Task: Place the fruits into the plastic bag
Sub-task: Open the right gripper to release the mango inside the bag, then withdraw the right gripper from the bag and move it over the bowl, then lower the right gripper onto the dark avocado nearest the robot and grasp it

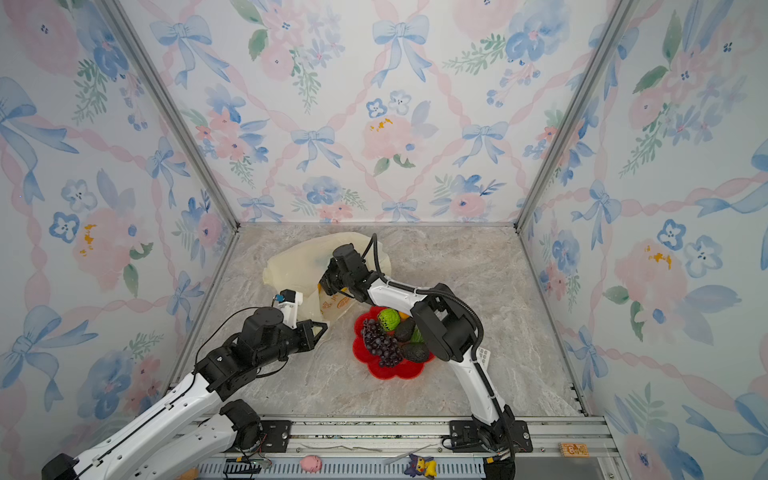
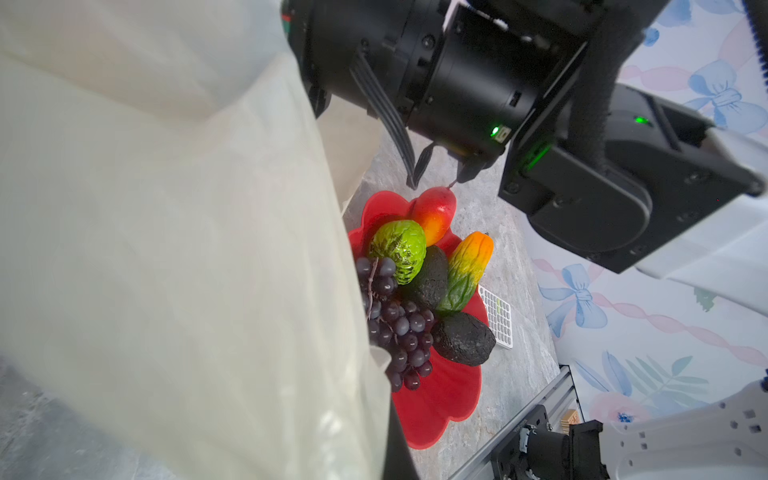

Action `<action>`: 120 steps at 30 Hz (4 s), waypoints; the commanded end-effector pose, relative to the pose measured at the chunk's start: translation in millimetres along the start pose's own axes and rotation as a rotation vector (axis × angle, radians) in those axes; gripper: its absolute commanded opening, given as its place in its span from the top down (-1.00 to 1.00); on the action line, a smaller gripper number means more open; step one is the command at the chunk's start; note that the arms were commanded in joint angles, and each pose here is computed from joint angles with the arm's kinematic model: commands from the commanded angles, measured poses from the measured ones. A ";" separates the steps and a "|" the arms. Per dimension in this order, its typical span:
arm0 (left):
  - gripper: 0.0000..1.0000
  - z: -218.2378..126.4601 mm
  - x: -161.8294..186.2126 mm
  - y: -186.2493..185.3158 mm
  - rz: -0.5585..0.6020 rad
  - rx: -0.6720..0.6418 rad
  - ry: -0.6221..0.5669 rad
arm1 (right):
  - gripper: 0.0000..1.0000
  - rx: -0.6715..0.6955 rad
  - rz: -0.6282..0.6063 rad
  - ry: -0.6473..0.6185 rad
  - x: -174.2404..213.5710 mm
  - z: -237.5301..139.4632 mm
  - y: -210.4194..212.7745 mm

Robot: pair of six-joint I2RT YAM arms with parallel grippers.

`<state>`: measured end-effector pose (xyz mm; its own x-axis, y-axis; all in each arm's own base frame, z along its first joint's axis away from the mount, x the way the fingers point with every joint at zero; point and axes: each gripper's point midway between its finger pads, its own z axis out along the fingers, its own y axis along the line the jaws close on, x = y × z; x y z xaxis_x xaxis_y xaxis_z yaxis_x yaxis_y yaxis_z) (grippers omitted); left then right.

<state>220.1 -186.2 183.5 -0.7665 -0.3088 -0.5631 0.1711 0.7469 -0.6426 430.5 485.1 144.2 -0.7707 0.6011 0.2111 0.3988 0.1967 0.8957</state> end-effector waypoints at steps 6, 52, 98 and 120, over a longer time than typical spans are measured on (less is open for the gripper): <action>1.00 0.2 -7.9 -10.7 0.043 0.017 -0.010 | -0.55 0.004 -0.012 0.017 -4.4 -3.3 -0.1; 1.00 -7.5 -19.1 -13.9 -0.005 0.055 -0.029 | -0.85 0.881 -0.800 0.100 -13.4 -350.9 -69.9; 1.00 -8.0 -15.3 -11.5 -0.015 0.059 -0.023 | -0.93 1.353 -0.939 0.432 -19.7 -311.9 -221.2; 1.00 -10.1 -13.1 -8.1 -0.029 0.057 -0.032 | -0.74 1.420 -0.930 0.424 -26.6 -307.4 -239.8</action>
<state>222.8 -183.3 200.9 -0.7555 -0.3365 -0.5622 0.1851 0.7135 -0.6758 205.7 188.6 47.3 -0.9512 -0.2698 0.1498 -0.2918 0.9443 -0.1521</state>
